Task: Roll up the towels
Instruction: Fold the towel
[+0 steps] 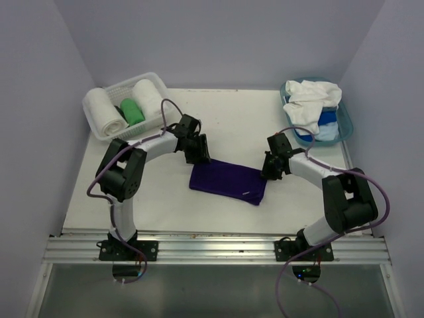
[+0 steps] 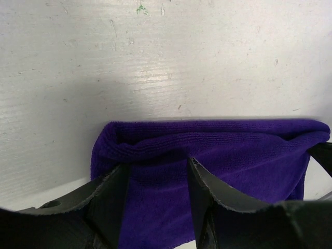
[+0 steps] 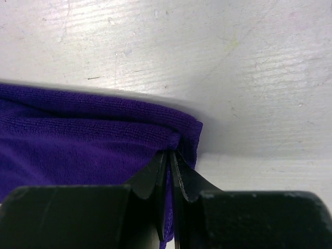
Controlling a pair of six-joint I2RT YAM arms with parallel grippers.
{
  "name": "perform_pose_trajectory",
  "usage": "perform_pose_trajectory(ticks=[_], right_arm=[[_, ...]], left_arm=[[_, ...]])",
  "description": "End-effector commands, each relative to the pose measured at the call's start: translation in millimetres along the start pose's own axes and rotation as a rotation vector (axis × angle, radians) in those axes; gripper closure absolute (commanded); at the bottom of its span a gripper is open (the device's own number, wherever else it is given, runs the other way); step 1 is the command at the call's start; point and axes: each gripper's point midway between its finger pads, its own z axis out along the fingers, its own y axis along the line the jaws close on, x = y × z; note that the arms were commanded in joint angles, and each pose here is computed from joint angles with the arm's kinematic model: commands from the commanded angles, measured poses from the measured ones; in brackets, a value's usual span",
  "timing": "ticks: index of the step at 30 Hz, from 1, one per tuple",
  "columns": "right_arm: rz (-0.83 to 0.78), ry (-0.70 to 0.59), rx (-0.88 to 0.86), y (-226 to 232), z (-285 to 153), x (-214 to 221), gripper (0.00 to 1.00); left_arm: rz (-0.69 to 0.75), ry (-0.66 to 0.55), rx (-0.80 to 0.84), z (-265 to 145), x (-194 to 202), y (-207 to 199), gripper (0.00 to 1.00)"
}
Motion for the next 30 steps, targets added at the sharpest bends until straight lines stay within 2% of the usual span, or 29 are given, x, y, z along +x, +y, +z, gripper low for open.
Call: perform_pose_trajectory(ticks=[1, 11, 13, 19, 22, 24, 25, 26, 27, 28, 29, 30], right_arm=[[0.005, -0.025, 0.082, -16.0, 1.8, -5.8, 0.91], [-0.015, -0.028, 0.082, -15.4, 3.2, -8.5, 0.92], [-0.022, -0.012, 0.089, -14.1, 12.2, -9.9, 0.92], [-0.019, -0.036, 0.061, 19.8, 42.5, -57.9, 0.93], [-0.016, -0.115, -0.047, 72.2, 46.8, -112.6, 0.94], [-0.050, -0.100, -0.110, 99.5, 59.0, -121.4, 0.91], [-0.076, -0.146, -0.205, 130.5, 47.9, -146.6, 0.91], [-0.125, -0.078, -0.332, 156.5, 51.6, -138.3, 0.87], [-0.193, -0.068, -0.393, 171.2, 43.9, -140.7, 0.86], [-0.268, -0.126, -0.399, 187.3, 29.6, -158.7, 0.82], [-0.273, -0.116, -0.397, 190.6, 23.5, -157.9, 0.80], [-0.294, -0.174, -0.342, 184.6, 10.8, -170.0, 0.78]], left_arm=[[-0.015, 0.009, -0.038, 5.9, 9.1, 24.6, 0.48], [0.001, -0.020, -0.046, -27.1, 17.7, 27.3, 0.47], [-0.003, 0.022, -0.057, -24.1, 36.5, 36.2, 0.48], [-0.021, 0.089, -0.030, -33.1, 102.8, 42.5, 0.48], [-0.012, 0.095, -0.007, -48.2, 128.9, 27.8, 0.47], [0.011, 0.085, 0.024, -61.5, 137.4, 11.2, 0.47], [0.048, 0.098, 0.038, -67.1, 146.7, 0.9, 0.46], [0.071, 0.073, 0.063, -76.8, 145.1, -7.6, 0.46], [0.091, 0.054, 0.085, -82.3, 144.3, -13.2, 0.46], [0.112, -0.005, 0.106, -92.4, 134.7, -17.3, 0.44], [0.119, -0.034, 0.111, -96.3, 130.0, -18.5, 0.44], [0.124, -0.058, 0.120, -100.0, 123.7, -20.1, 0.44]])
